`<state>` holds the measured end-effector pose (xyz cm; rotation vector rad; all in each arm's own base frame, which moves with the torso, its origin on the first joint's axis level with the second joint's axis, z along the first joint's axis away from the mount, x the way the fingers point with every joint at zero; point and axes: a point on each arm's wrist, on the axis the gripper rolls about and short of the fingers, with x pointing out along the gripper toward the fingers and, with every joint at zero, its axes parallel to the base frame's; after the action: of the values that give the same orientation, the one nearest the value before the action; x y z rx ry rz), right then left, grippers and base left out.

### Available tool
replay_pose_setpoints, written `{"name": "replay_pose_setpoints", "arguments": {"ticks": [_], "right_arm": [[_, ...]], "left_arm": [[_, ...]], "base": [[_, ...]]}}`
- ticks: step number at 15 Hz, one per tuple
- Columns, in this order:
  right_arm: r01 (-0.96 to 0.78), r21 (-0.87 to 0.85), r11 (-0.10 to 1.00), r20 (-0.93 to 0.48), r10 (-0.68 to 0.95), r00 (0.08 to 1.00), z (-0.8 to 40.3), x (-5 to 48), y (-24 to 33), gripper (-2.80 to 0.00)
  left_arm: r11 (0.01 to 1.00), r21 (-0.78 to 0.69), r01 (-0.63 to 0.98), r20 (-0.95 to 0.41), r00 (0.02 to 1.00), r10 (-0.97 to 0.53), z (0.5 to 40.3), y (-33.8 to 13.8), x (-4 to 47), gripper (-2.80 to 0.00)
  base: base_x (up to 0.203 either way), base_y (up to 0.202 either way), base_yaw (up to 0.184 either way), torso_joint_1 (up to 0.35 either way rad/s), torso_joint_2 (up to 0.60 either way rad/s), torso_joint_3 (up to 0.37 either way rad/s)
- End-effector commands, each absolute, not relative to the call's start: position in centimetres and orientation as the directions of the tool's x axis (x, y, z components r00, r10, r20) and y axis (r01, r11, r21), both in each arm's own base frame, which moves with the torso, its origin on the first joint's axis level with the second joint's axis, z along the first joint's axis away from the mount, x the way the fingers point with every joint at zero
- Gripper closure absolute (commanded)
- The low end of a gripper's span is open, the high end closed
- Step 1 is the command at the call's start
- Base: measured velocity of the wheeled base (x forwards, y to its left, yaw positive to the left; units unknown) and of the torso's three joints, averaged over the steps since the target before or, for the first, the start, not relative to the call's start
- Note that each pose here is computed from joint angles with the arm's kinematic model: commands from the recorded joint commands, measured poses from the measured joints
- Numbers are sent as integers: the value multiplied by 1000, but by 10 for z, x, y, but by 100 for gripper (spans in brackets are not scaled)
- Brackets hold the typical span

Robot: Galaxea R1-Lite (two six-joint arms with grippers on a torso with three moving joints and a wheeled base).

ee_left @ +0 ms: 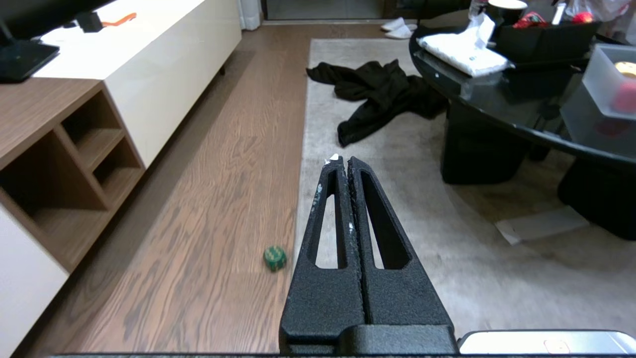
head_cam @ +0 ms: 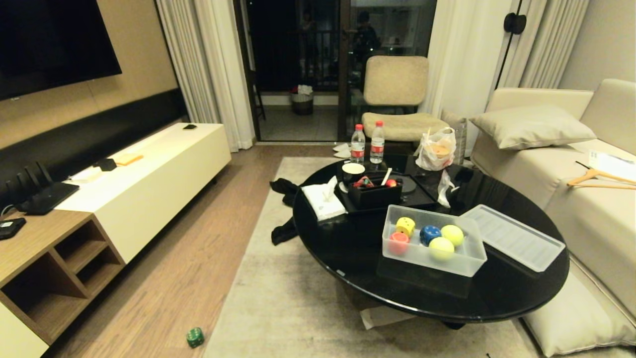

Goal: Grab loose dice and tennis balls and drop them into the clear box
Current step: Pick up toys out of the box

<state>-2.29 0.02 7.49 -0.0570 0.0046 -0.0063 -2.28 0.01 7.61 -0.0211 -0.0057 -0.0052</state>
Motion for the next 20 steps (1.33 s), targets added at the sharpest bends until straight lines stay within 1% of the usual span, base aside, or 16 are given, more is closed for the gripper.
{"name": "replay_pose_setpoints", "arguments": {"ticks": [1, 16, 20], "right_arm": [[6, -58, 998, -8, -6, 1000, 74, -23, 0, 0], [4, -60, 998, -8, -5, 1000, 74, -23, 0, 0], [4, -60, 998, -8, -5, 1000, 74, -23, 0, 0]], "left_arm": [[1000, -21, 6, 5, 1000, -6, 76, 0, -23, 0], [1000, -21, 5, 5, 1000, -5, 76, 0, -23, 0], [1000, -21, 5, 5, 1000, -5, 76, 0, -23, 0]], "base": [[-213, 0, 20, 6, 1, 6], [-188, 0, 4, 2, 3, 3], [-151, 0, -24, 3, 1, 0]]}}
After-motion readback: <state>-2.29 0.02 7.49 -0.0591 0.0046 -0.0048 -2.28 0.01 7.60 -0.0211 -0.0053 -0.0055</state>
